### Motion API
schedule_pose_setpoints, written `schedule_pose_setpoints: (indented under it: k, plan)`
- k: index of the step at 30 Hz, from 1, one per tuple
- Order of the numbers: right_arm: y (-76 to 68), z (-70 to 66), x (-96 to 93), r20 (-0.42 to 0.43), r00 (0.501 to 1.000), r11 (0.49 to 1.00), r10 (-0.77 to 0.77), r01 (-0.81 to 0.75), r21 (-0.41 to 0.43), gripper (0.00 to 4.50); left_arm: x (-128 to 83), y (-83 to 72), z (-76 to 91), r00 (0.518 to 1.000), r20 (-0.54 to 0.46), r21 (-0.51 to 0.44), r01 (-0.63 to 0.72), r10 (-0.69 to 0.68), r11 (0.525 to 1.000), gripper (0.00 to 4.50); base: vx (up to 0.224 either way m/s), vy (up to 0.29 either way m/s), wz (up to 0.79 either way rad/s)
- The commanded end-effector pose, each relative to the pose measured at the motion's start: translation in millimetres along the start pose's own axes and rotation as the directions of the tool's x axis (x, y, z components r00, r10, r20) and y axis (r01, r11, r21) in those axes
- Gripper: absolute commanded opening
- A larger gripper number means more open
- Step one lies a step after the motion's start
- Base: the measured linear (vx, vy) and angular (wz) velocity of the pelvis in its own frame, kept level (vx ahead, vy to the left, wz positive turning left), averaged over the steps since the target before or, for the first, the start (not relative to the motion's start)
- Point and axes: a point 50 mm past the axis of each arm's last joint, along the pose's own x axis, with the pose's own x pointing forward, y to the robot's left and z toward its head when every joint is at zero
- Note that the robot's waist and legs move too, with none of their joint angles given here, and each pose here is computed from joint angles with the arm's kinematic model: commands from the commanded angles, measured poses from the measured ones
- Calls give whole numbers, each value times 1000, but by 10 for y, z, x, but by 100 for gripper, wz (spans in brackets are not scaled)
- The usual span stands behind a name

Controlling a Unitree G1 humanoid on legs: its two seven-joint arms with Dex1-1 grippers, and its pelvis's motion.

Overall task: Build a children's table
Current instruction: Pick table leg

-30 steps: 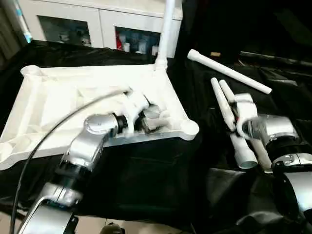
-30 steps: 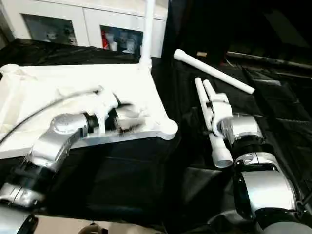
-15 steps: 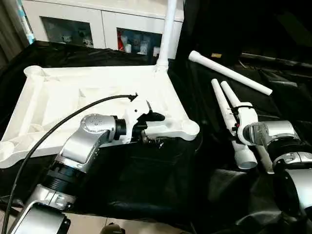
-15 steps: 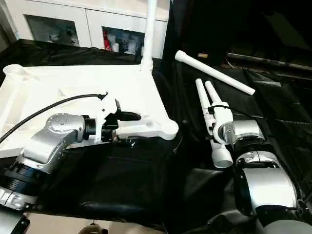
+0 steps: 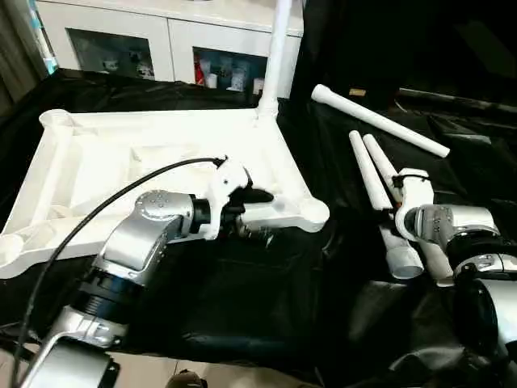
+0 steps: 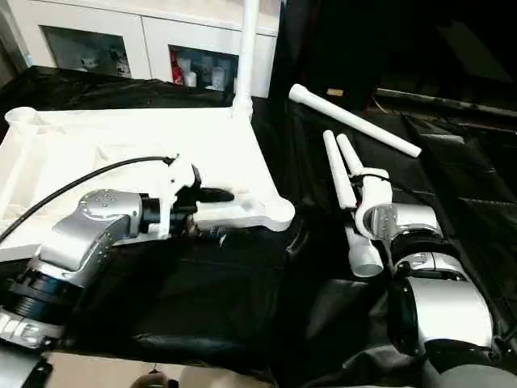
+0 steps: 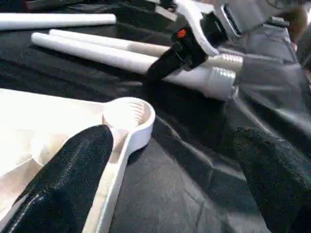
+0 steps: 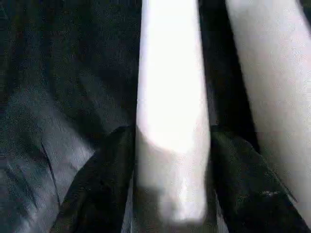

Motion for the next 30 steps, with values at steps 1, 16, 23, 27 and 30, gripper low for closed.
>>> schedule_pose_setpoints:
  k: [1, 16, 23, 27, 30]
  plan:
    - [50, 174, -35, 105, 993, 996, 48, -55, 66, 203, 1, 67, 102, 999, 30, -24, -40, 41, 999, 450, 0, 0, 0]
    - [768, 768, -688, 450, 395, 519, 801, -833, -193, 178, 173, 336, 696, 916, 318, -507, -54, 245, 860, 450, 0, 0, 0]
    - [1024, 574, -857, 331, 192, 287, 924, -919, -271, 178, 273, 244, 1138, 860, 485, -532, 148, 157, 834, 450, 0, 0, 0]
    - [1088, 501, -912, 277, 171, 253, 945, -923, -291, 178, 316, 170, 1252, 850, 515, -534, 217, 112, 817, 450, 0, 0, 0]
    - [1091, 485, -919, 265, 181, 258, 947, -920, -293, 178, 339, 157, 1234, 861, 496, -536, 203, 111, 820, 450, 0, 0, 0]
